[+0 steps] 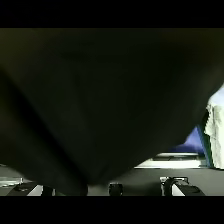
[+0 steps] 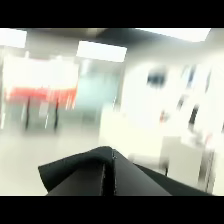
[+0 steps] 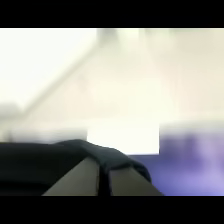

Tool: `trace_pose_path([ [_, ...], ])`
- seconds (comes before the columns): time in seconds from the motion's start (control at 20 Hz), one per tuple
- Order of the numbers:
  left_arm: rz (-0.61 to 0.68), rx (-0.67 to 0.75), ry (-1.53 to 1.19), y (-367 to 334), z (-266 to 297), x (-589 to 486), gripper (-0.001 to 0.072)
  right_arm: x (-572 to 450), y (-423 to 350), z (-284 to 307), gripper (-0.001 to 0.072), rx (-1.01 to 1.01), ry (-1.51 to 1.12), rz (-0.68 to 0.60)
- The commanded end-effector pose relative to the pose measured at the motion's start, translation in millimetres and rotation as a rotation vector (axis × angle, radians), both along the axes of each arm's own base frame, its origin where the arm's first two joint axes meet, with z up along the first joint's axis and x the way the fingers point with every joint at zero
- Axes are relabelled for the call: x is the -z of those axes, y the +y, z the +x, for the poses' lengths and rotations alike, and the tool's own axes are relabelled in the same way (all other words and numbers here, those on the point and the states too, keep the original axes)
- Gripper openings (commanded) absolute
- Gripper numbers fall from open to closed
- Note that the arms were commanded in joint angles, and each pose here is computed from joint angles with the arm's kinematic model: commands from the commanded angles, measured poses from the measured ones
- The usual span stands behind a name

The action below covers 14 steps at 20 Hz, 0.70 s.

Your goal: Fold the clothes and pants, and hang the long-sleeved shirts on hangers.

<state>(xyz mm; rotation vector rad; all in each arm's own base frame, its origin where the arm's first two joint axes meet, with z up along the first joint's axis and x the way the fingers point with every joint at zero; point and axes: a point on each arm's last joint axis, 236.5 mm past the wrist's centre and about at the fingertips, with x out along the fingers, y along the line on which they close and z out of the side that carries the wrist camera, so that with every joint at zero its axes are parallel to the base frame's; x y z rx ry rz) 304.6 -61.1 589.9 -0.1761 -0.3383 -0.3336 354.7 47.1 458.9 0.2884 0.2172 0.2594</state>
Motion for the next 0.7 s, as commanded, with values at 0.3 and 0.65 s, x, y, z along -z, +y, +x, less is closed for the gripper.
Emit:
trace_pose_path([
  [0.3,0.056,0.094,1.067,-1,227,431,0.0029,390,19,147,0.0035,-0.067,0.961,0.385],
  [0.65,-0.008,0.288,1.714,-31,154,579,0.0079,464,36,122,0.0081,-0.140,1.230,0.451],
])
